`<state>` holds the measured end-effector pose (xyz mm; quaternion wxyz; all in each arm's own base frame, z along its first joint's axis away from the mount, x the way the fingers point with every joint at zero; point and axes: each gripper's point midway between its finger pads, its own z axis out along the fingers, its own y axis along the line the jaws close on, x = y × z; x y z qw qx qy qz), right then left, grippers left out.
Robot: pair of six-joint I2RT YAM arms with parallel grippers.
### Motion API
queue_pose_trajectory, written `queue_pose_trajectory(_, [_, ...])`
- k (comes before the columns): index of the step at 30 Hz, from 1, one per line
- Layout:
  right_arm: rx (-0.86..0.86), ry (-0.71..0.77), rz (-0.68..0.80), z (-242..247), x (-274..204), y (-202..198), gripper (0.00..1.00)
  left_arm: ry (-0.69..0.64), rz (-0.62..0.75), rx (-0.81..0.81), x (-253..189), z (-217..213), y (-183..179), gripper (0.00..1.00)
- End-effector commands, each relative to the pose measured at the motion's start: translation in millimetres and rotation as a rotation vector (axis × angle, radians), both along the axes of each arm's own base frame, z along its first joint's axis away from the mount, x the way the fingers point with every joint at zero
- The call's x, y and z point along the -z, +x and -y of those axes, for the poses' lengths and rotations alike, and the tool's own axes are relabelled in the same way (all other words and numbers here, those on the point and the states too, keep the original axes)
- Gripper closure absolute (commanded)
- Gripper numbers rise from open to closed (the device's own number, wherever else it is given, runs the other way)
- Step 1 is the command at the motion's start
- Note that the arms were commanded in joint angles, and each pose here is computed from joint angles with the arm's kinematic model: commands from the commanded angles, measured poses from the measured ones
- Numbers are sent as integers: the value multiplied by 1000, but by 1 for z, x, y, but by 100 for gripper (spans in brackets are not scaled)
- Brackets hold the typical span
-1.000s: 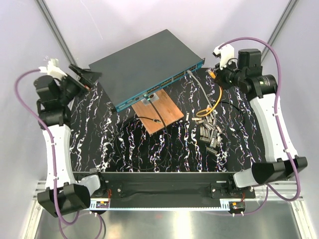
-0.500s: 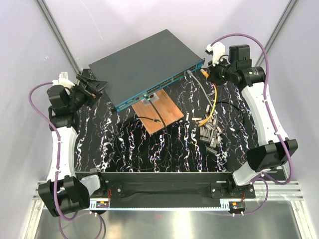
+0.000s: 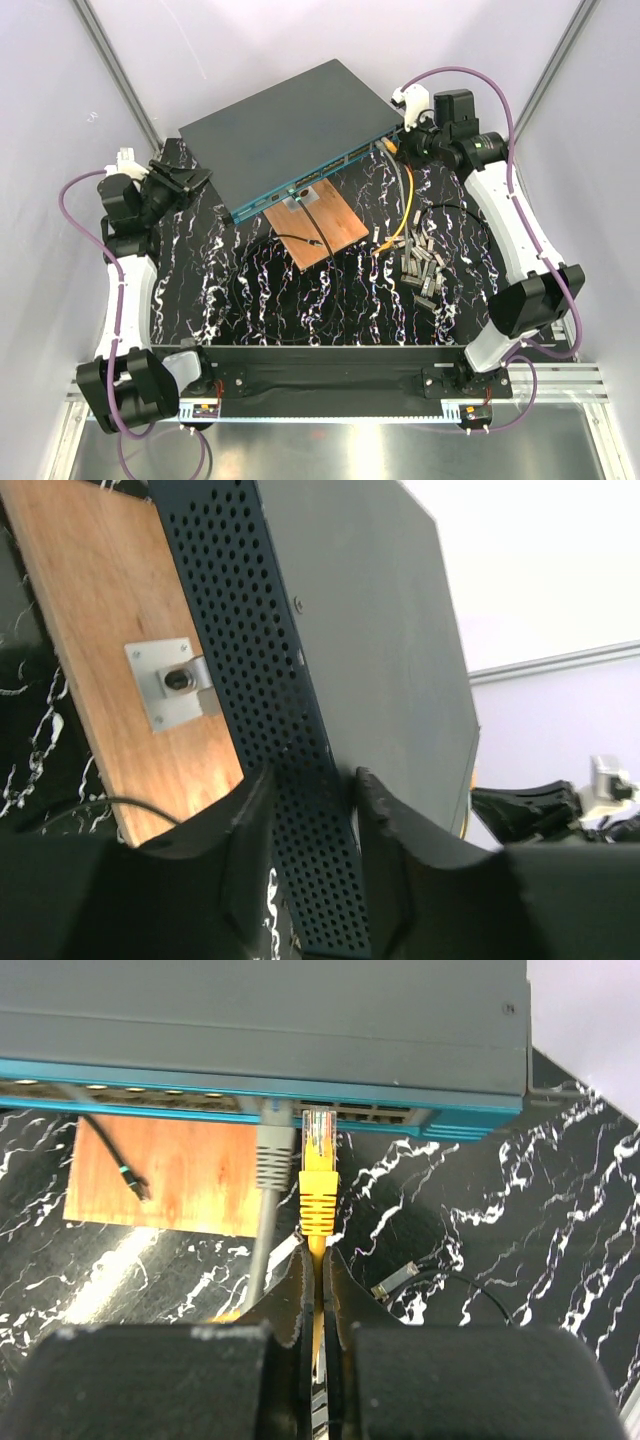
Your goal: Insert the plug into the switch port
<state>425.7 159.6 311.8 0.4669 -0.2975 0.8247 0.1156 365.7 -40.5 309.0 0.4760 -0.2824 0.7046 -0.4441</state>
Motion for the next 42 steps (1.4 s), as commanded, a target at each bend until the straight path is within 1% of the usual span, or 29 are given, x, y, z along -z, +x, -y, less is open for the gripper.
queue_pose_trajectory(1, [54,24,74,1,-22,14,100,-20,126,97,-28,24,2,71])
queue_pose_trajectory(4, [67,18,67,3,-19,13,100,-28,126,98,-28,25,2,81])
queue_pose_trajectory(6, [67,20,70,3,-19,13,100,-26,128,96,-28,27,3,85])
queue_pose_trajectory(8, [58,29,70,1,-19,11,100,-28,126,99,-27,28,2,92])
queue_pose_trajectory(11, [53,40,64,-1,-20,11,100,-29,117,102,-25,30,3,100])
queue_pose_trajectory(22, [10,43,66,-14,-23,4,100,-21,105,111,-22,34,3,100])
queue_pose_trajectory(42, [5,49,79,-20,-28,9,100,-7,91,120,-17,36,4,100])
